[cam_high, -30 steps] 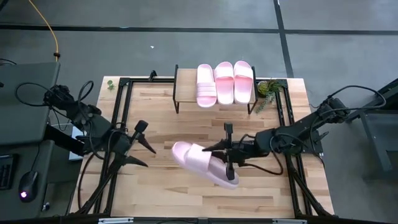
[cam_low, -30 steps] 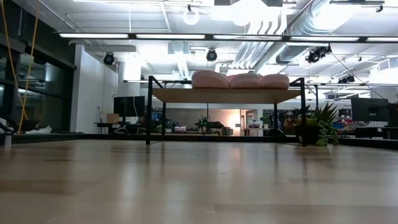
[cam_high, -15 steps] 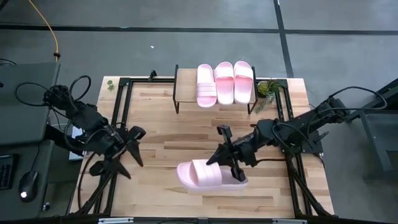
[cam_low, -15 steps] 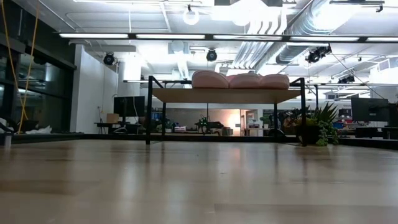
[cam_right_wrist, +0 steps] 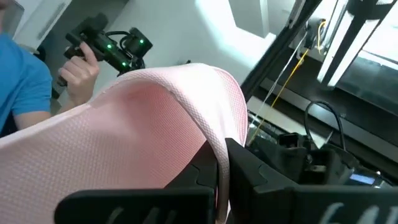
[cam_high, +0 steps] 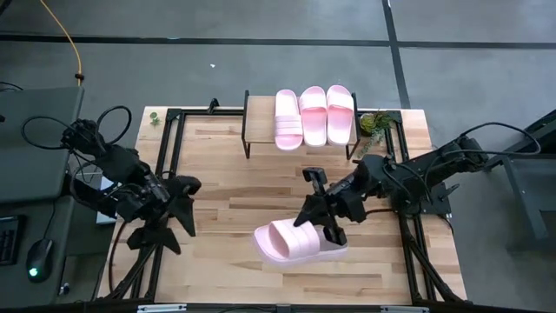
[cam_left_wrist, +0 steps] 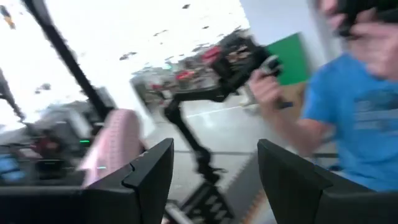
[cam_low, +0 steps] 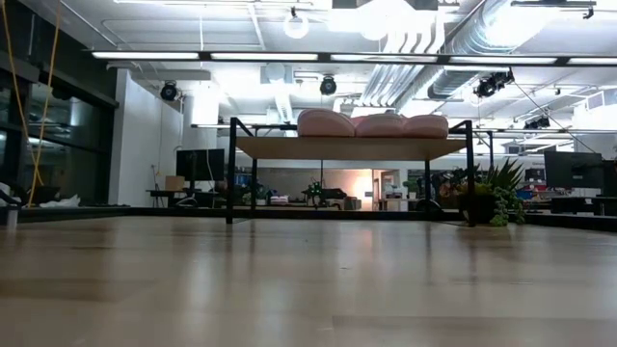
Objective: Pick and place slides into the shelf
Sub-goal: Put the pink slide on the shelf
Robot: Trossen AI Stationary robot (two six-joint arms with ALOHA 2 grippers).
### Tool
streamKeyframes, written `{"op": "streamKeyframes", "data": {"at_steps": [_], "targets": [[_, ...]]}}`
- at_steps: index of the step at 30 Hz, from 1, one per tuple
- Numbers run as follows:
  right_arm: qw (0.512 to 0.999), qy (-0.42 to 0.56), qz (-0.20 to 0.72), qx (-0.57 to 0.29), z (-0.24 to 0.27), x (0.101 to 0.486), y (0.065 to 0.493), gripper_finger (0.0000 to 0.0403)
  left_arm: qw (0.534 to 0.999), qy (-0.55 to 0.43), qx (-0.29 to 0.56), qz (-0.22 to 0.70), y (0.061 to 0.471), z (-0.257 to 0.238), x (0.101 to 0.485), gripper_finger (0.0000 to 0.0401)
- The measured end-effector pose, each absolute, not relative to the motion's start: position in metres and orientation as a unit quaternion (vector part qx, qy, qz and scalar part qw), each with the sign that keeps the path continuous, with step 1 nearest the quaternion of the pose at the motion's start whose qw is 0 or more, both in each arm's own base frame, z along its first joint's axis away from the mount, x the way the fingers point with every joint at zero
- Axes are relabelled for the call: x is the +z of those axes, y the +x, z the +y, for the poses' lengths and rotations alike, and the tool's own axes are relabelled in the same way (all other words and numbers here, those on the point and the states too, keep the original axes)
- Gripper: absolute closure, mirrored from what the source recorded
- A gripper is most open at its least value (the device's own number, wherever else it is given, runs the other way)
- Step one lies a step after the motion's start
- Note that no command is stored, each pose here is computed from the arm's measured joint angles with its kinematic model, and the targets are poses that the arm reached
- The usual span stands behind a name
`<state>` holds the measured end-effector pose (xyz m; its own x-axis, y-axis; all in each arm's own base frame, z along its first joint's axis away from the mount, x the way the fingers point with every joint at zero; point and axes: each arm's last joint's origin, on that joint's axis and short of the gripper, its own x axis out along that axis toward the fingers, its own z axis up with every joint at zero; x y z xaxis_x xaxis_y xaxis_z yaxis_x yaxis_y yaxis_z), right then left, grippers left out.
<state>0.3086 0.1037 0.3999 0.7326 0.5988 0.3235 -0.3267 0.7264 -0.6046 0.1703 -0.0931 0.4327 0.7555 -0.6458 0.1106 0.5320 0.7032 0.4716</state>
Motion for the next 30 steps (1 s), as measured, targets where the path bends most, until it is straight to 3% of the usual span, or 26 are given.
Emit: {"op": "streamKeyframes", "data": {"at_steps": [8,20,30], "targets": [[0.865,-0.283,-0.298,0.288,0.105,0.401,0.309,0.0402,0.924,0.231,-0.251,-0.174,0.18,-0.094,0.439,0.0187],[0.845,-0.284,-0.316,0.324,0.111,0.405,0.335,0.0402,0.903,0.229,-0.302,-0.202,0.215,-0.116,0.426,0.0187],[0.836,-0.285,-0.319,0.344,0.118,0.409,0.357,0.0402,0.892,0.226,-0.329,-0.21,0.218,-0.119,0.425,0.0187]]}}
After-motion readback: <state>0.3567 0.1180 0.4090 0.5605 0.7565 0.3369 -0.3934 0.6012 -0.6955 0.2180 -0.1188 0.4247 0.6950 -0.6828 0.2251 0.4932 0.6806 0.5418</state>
